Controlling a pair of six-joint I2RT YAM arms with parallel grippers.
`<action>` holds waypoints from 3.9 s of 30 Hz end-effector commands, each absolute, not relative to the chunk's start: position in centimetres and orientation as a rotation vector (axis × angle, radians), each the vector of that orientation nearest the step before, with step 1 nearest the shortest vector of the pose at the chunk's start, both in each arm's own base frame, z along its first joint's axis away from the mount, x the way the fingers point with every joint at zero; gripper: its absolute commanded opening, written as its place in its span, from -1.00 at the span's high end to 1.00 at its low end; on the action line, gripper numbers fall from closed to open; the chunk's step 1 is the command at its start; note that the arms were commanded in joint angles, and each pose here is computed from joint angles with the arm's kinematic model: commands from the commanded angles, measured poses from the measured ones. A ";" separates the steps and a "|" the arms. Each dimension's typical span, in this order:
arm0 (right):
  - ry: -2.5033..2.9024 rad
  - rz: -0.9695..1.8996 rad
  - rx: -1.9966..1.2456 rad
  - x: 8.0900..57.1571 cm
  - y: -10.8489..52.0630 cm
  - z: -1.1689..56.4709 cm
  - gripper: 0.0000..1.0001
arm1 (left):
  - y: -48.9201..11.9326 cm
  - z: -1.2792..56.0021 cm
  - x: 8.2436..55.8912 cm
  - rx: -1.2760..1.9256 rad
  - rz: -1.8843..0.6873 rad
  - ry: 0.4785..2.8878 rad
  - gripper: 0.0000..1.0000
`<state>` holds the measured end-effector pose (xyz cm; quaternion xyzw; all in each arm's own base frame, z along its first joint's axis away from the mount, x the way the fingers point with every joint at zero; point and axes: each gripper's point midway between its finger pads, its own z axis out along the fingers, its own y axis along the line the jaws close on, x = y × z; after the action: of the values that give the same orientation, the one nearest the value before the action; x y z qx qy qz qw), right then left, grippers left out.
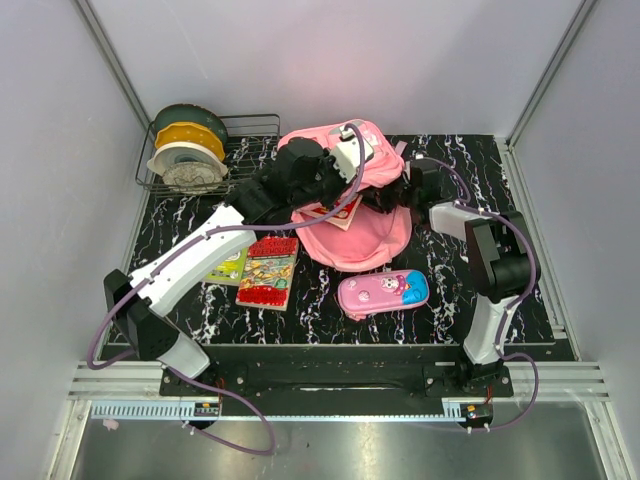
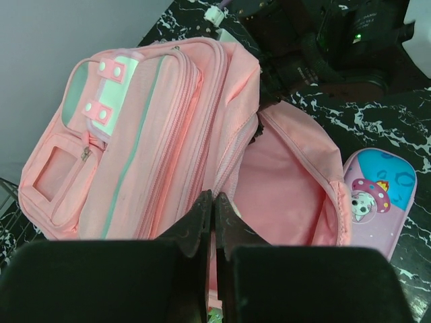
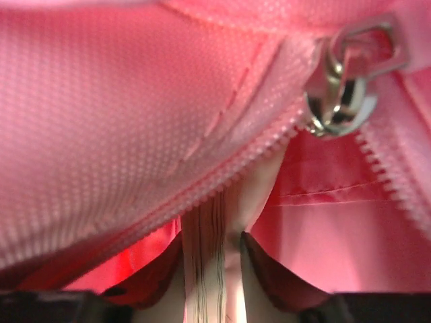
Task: Pack the student bag
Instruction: Place the book in the student bag.
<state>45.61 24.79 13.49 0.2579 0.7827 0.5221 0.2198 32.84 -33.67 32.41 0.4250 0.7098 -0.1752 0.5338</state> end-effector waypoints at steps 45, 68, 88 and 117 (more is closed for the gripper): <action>2.001 1.056 1.055 41.0 28.9 4.7 -0.29 | -34.8 36.9 31.4 0.874 -0.575 1.538 1.00; 2.010 1.224 0.309 41.1 25.2 16.0 1.00 | -31.4 35.5 32.4 0.859 -0.471 1.571 1.00; 2.161 1.481 0.315 42.5 27.5 10.9 0.37 | -31.7 36.6 32.5 0.866 -0.482 1.541 1.00; 2.148 0.879 0.482 39.5 16.5 13.9 -0.54 | -35.7 33.3 35.5 0.857 -0.589 1.615 1.00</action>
<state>35.68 18.83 12.66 0.1833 0.8456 0.3746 0.3333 32.74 -33.91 29.75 0.3900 0.7192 -0.2345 0.5250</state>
